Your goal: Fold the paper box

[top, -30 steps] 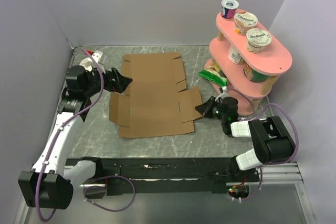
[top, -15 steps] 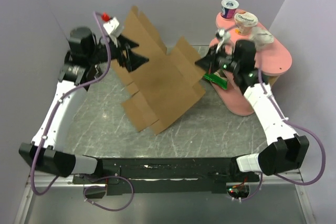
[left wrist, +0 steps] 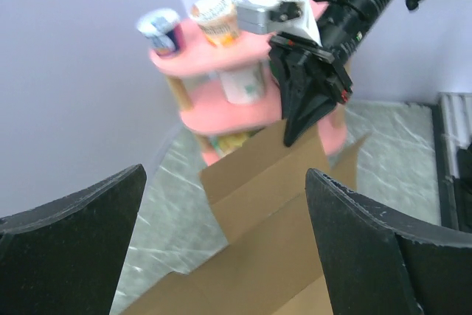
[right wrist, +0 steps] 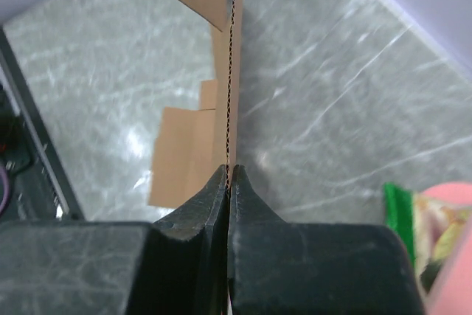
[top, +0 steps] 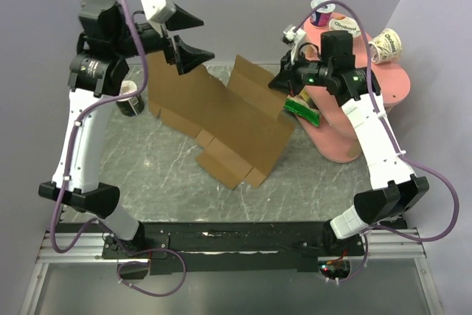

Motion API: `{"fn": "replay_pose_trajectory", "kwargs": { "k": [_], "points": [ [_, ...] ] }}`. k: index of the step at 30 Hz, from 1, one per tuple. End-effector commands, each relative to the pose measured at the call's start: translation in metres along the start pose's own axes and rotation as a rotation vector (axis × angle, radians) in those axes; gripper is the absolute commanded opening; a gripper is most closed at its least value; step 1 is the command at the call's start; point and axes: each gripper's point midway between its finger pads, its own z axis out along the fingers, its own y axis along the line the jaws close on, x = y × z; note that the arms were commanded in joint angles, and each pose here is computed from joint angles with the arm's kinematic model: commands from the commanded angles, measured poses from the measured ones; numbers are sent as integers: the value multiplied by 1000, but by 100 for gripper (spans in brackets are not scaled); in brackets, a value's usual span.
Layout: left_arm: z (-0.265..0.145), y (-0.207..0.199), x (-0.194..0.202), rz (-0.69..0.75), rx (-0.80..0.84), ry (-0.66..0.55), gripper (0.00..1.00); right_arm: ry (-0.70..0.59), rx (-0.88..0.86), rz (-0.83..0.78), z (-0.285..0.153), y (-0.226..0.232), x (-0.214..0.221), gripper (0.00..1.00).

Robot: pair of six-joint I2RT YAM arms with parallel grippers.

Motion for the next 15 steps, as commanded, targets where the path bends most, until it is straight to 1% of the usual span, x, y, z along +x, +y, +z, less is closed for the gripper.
{"fn": "replay_pose_trajectory", "kwargs": {
  "k": [1, 2, 3, 9, 13, 15],
  "points": [
    [24, -17, 45, -66, 88, 118, 96, 55, -56, -51, 0, 27, 10, 1],
    [33, -21, 54, -43, 80, 150, 96, 62, -58, -53, 1, 30, 11, 0],
    [38, -22, 63, -51, 79, 175, 96, 68, -65, -57, 3, 33, 13, 0],
    [62, -40, 92, -60, 159, 231, 96, 102, -132, -70, 13, 56, 23, 0],
    [62, -54, 107, -85, 211, 277, 96, 112, -150, -81, 15, 66, 28, 0],
    [66, -54, 117, -90, 193, 320, 96, 116, -154, -81, 14, 68, 30, 0]
  ]
}}
